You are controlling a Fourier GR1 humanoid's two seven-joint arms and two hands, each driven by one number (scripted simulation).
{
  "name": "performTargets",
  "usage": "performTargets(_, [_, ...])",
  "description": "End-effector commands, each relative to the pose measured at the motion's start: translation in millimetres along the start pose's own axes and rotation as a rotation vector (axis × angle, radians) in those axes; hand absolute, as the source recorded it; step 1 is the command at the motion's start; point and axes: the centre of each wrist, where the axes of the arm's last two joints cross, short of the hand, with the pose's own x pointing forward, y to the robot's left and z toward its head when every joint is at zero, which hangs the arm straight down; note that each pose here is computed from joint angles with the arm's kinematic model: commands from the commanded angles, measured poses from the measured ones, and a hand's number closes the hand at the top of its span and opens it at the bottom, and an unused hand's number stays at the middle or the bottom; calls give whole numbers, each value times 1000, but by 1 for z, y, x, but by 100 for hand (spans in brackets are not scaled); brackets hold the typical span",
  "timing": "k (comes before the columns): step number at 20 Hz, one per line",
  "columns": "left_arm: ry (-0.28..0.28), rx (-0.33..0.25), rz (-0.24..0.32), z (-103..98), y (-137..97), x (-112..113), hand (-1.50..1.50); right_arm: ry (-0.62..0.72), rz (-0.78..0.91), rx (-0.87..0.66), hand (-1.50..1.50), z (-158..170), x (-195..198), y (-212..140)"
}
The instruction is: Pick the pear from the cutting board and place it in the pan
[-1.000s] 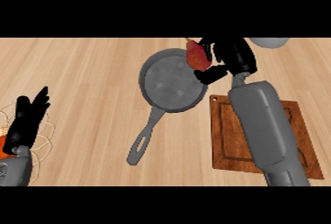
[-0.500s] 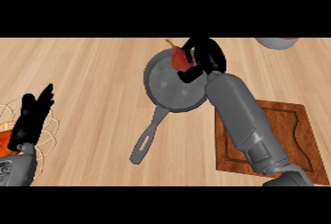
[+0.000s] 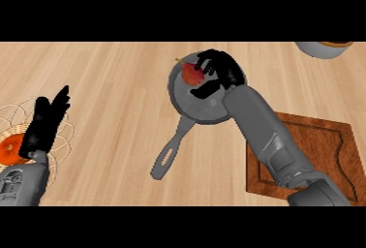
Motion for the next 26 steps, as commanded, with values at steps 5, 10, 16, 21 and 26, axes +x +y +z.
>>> performTargets(5, [8,-30,-5,-3,-9,-4,0,-23,-94,15,-150,0,-4,7])
performTargets(10, [-21,-27,-15,-9,-18,10,0,-67,-220,-101,-150,2,-11,7])
performTargets(16, [-9,10,-18,-10,-4,4,0,-90,-323,-241,-150,-5,3,-1])
performTargets(21, [41,32,-2,6,20,-24,0,-27,-370,-292,-150,-8,6,-8])
performTargets(26, [48,54,22,5,22,-19,0,-12,-407,-352,-150,-9,-32,-62])
